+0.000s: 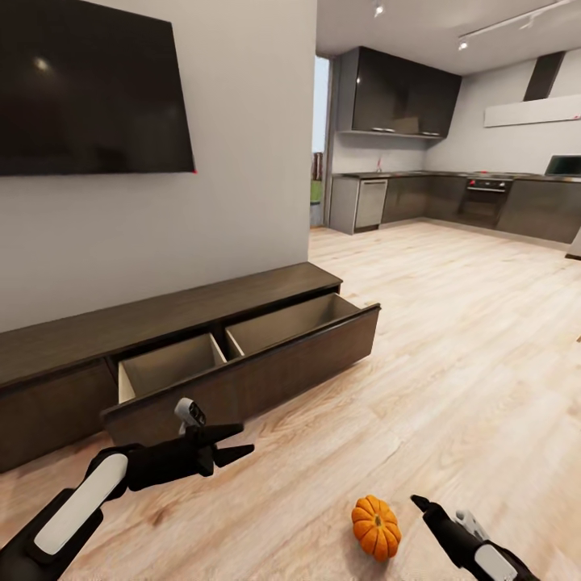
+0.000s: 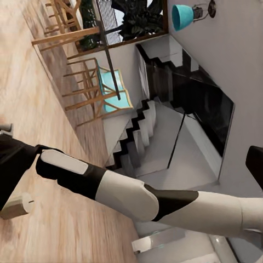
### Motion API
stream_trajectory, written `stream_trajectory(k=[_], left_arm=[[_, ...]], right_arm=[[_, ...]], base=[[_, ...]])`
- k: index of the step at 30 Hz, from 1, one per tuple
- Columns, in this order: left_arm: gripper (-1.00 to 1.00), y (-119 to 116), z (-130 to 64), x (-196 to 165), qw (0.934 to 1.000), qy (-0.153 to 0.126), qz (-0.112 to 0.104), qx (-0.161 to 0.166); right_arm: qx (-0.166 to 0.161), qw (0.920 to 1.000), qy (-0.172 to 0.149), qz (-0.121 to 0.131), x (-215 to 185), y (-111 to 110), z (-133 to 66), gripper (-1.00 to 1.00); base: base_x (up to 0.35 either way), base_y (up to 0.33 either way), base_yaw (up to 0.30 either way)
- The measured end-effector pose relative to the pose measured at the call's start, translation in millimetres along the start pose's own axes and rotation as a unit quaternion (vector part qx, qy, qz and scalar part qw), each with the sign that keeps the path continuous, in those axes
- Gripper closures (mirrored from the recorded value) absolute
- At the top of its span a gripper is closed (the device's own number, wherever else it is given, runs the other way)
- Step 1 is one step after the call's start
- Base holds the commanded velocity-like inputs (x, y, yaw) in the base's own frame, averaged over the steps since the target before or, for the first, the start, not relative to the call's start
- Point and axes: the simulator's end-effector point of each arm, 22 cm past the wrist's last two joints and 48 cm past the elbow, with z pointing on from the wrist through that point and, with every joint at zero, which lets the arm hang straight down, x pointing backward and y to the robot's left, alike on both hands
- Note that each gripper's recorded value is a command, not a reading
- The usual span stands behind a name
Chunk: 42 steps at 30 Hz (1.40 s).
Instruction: Place each of the two pumpkins and all three candles from the living room inside a cabinet in the living room (use any cabinet), then make sure every cabinet is closed, and position the cauldron so it is next to a table in the living room.
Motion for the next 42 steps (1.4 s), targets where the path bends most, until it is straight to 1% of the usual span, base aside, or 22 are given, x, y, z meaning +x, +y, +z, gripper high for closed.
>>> stream_trajectory(k=[6,11,32,35,39,42], left_arm=[[-1.00,12,-0.9,0,0.9999,-0.001,-0.013,-0.003],[-1.00,23,-1.2,1,0.9997,-0.001,-0.024,-0.007],[-1.00,60,-4.6,2,0.9979,-0.003,-0.064,-0.015],[-1.00,56,-0.6,4,0.9981,0.003,-0.061,-0.007],[-1.00,37,10.5,12,0.9986,0.022,-0.046,0.015],[-1.00,28,18.4,23,0.9979,0.037,-0.044,0.030]], right_arm=[[0.013,0.9998,-0.003,0.016,-1,-10,4.5,-1.00],[0.021,0.9996,-0.001,0.016,4,-18,8.6,-1.00],[0.057,0.9978,0.028,0.020,28,-55,21.7,-1.00],[0.062,0.9974,0.031,0.020,32,-60,23.3,-1.00],[0.068,0.9968,0.036,0.020,36,-67,25.4,-1.00],[0.071,0.9966,0.039,0.016,39,-70,27.4,-1.00]], base=[[0.000,0.000,0.000],[0.000,0.000,0.000],[0.000,0.000,0.000],[0.000,0.000,0.000],[0.000,0.000,0.000],[0.000,0.000,0.000]])
